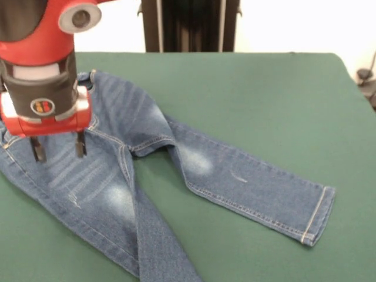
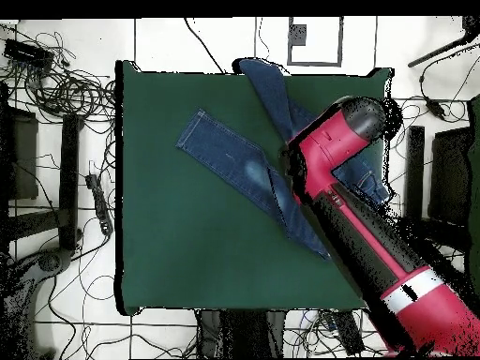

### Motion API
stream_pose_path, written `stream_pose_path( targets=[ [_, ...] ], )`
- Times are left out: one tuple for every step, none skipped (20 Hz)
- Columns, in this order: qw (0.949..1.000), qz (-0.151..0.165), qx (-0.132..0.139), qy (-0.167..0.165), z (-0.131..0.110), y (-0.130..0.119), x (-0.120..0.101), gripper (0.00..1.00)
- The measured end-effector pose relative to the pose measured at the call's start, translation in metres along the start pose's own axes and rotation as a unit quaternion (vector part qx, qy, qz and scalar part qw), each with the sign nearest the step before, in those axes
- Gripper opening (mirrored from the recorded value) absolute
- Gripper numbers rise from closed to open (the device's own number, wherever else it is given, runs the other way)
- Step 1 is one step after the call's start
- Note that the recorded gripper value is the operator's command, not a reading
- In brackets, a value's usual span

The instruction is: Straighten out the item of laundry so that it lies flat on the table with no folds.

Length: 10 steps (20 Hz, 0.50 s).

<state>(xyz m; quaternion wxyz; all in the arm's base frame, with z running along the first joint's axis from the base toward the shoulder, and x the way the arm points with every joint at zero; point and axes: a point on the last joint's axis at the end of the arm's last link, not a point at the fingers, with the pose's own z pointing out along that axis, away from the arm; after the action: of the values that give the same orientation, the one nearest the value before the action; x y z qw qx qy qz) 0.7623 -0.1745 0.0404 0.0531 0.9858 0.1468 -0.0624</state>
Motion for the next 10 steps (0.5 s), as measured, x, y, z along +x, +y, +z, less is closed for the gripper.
stream_pose_path(
  targets=[
    [1.0000,0.000,0.005,0.002,0.004,-0.003,0.004,1.00],
    [1.0000,0.000,0.009,0.004,0.007,-0.006,0.007,1.00],
    [0.9999,0.000,0.012,0.005,0.011,-0.009,0.010,1.00],
    [0.9999,0.000,0.016,0.006,0.014,-0.011,0.013,1.00],
    [0.9998,0.000,0.019,0.006,0.017,-0.014,0.015,1.00],
    [0.9997,-0.001,0.024,0.007,0.022,-0.019,0.019,1.00],
    [0.9996,-0.001,0.026,0.007,0.024,-0.021,0.021,1.00],
    [0.9995,-0.002,0.030,0.008,0.028,-0.027,0.025,1.00],
    [0.9994,-0.003,0.034,0.009,0.032,-0.033,0.029,1.00],
    [0.9992,-0.005,0.038,0.009,0.035,-0.039,0.033,1.00]
  ],
)
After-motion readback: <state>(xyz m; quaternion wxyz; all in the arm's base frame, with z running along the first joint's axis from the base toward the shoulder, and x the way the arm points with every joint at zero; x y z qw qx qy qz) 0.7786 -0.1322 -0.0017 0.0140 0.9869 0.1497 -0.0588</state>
